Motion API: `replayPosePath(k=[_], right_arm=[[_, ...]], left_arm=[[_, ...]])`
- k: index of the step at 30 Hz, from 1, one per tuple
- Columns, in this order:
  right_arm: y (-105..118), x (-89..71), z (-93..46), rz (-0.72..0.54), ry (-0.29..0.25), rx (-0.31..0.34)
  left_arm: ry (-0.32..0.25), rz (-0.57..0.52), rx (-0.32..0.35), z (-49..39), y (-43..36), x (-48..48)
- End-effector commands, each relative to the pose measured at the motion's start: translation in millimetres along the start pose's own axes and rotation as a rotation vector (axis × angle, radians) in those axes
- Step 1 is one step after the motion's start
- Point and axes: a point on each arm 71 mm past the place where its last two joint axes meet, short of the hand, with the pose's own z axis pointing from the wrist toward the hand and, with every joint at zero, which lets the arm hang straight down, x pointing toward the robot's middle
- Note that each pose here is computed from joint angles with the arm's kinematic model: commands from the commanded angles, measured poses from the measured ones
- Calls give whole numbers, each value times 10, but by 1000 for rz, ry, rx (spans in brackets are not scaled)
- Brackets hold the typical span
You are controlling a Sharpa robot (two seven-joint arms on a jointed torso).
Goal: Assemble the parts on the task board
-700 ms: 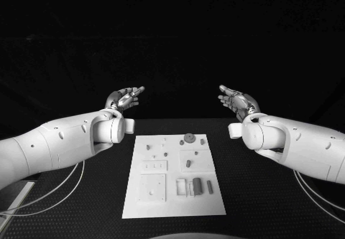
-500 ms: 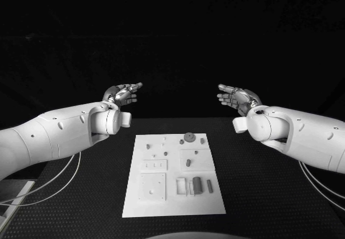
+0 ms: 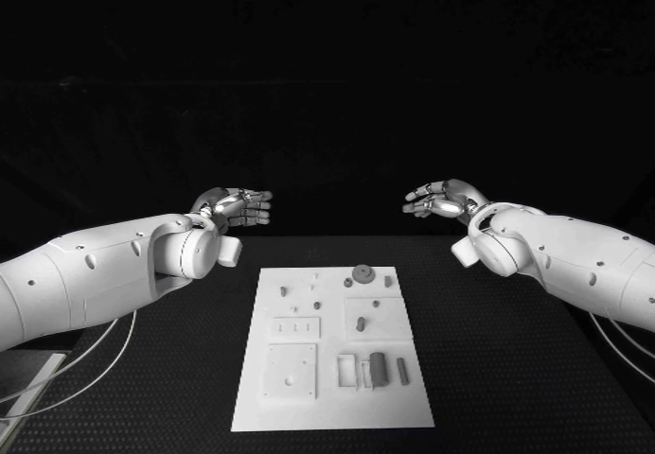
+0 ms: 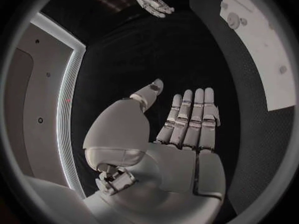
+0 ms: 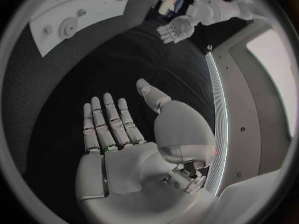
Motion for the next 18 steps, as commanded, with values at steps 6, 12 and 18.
replayPosePath(k=[6,12,18], right_arm=[[85,145,88,-476,100,-98],[138,234,143,-575,121,-118],[166,316,201,-680,155,-131]], left_arm=[[283,129,62,-137,-58,252],[320,122,80,-219,-173,377],[349,114,69,-236,-173,502]])
